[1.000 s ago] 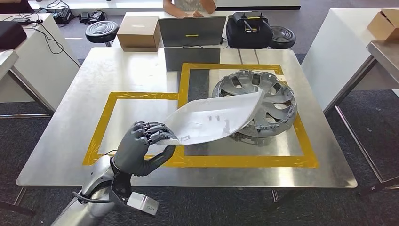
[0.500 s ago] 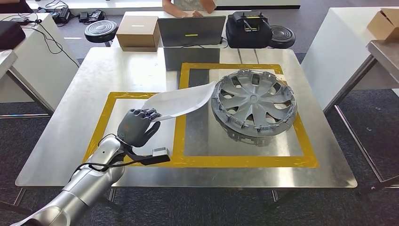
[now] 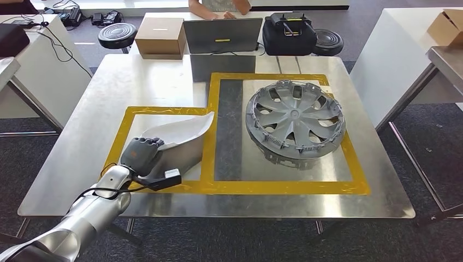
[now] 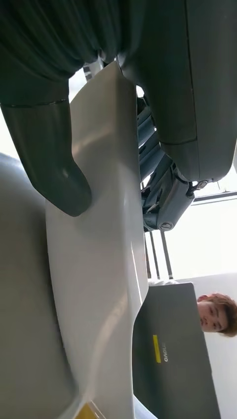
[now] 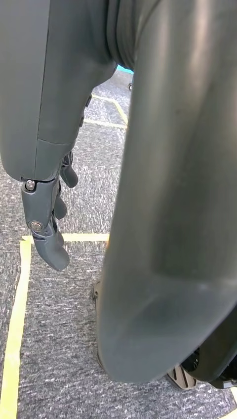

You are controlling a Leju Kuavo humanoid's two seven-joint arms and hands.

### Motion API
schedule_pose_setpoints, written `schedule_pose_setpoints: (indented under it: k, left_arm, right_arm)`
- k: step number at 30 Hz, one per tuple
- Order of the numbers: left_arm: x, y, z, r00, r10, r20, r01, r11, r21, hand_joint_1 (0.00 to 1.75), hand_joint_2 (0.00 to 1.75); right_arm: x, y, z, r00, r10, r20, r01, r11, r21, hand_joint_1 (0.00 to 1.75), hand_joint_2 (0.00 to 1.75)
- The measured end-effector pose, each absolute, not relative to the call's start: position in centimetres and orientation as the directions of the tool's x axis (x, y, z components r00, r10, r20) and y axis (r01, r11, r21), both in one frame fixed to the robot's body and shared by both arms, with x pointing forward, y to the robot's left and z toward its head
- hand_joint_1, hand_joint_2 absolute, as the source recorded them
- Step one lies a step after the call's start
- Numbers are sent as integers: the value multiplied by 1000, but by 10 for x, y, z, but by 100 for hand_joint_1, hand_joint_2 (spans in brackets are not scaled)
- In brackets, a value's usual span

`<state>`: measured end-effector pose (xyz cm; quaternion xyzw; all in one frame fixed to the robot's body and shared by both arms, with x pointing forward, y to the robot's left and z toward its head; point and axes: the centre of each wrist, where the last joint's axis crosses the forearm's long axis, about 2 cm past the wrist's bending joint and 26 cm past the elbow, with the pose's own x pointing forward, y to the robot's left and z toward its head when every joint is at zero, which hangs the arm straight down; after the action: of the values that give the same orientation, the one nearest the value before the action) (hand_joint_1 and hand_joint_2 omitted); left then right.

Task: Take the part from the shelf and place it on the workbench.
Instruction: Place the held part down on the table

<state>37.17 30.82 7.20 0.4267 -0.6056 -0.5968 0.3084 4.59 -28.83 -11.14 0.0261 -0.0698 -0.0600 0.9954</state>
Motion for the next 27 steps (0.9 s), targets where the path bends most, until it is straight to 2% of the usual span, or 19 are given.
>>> schedule_pose_setpoints:
  k: [12,16,20,22,24,27]
  left_arm:
    - [374,321,71,-399,-908,-129,-99,-97,990,175,175]
    - [374,323,70,-394,-911,-125,-93,-96,991,0,175]
    - [370,325,67,-383,-920,-84,-94,-52,994,0,0]
    - [367,325,64,-375,-927,-32,-97,5,995,0,0]
    - [364,326,60,-376,-923,87,-84,127,988,0,0]
    - [358,325,54,-357,-822,444,0,475,880,0,0]
  right_arm:
    - [46,-288,-111,982,-132,138,125,990,62,0,0]
    - [46,-288,-111,982,-132,138,125,990,62,0,0]
    - [46,-288,-111,981,-133,143,125,990,62,0,0]
    - [46,-288,-111,980,-134,146,127,990,62,0,0]
    - [46,-288,-111,980,-138,145,130,990,63,0,0]
    - [46,-288,-111,979,-148,137,140,988,65,0,0]
